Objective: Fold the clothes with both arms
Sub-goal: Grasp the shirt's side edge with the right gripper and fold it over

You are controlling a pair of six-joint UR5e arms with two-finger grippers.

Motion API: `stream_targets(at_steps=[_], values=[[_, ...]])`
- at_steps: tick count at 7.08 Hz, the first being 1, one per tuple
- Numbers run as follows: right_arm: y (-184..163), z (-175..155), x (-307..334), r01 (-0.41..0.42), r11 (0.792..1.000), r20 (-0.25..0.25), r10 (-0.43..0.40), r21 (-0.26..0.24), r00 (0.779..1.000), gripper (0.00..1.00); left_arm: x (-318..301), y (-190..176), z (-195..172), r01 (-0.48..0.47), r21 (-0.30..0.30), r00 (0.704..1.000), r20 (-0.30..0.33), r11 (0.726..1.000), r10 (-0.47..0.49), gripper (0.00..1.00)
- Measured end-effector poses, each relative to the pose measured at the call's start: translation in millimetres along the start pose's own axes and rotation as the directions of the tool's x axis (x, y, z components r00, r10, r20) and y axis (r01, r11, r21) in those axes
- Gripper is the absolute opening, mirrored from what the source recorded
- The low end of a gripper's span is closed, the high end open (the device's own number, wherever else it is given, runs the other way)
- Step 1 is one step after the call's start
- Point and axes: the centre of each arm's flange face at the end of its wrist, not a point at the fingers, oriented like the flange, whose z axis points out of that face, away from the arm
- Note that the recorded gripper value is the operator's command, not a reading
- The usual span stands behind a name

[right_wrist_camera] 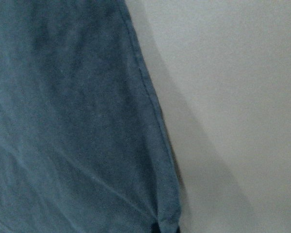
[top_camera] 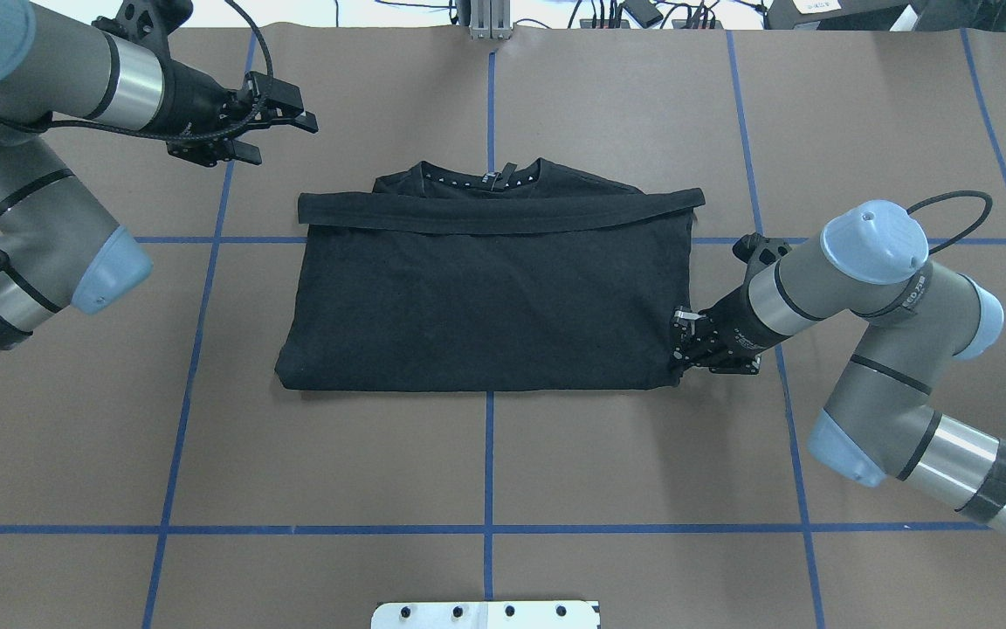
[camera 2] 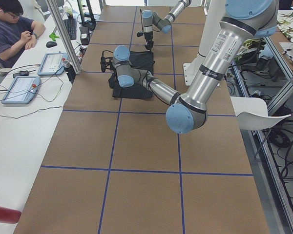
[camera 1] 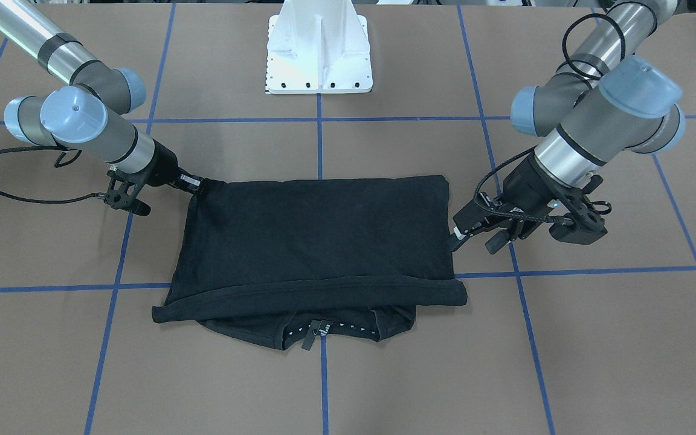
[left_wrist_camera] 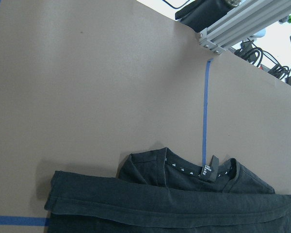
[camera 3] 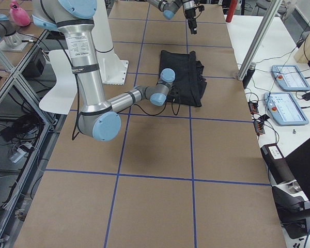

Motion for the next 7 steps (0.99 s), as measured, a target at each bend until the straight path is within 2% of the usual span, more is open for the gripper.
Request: stream_targets(at_steps=[1,2,3,4,5,6,7], values=[[17.2,-9.8,-5.4,0.025,0.999,0.020,-0.025,-0.036,0.999,0.00,-0.2,-0.3,-0.1,0.000,0.000,1.000,0.000,1.000,0.000,0.99],[47.9,-17.0,-10.3,0.066,0.993,0.040,-0.063,-0.094,0.997,0.00,-0.4,-0.9,-0.5,0.000,0.002,1.000,0.000,1.000,0.000,0.99],[84.8,-18.4,-16.1,0.113,0.976,0.055,-0.104,-0.187,0.993,0.00,-0.4,-1.2,-0.8,0.000,0.002,1.000,0.000,1.000,0.000,0.99],[122.1,-17.1,-26.3,0.158,0.941,0.070,-0.143,-0.299,0.987,0.00,-0.5,-1.5,-1.0,0.000,0.003,1.000,0.000,1.000,0.000,0.99],[160.6,-13.7,-41.3,0.208,0.900,0.095,-0.186,-0.382,0.978,0.00,-0.8,-1.6,-1.1,0.000,0.003,1.000,0.001,1.000,0.000,0.99],[195.3,-7.4,-55.8,0.252,0.862,0.120,-0.222,-0.440,0.968,0.17,-2.1,-1.6,-0.8,0.001,0.003,1.000,0.002,1.000,-0.001,0.98],[220.5,-2.0,-67.1,0.283,0.832,0.139,-0.246,-0.477,0.959,0.99,-3.5,-1.6,-0.4,0.000,0.002,1.000,0.005,1.000,0.000,0.99]])
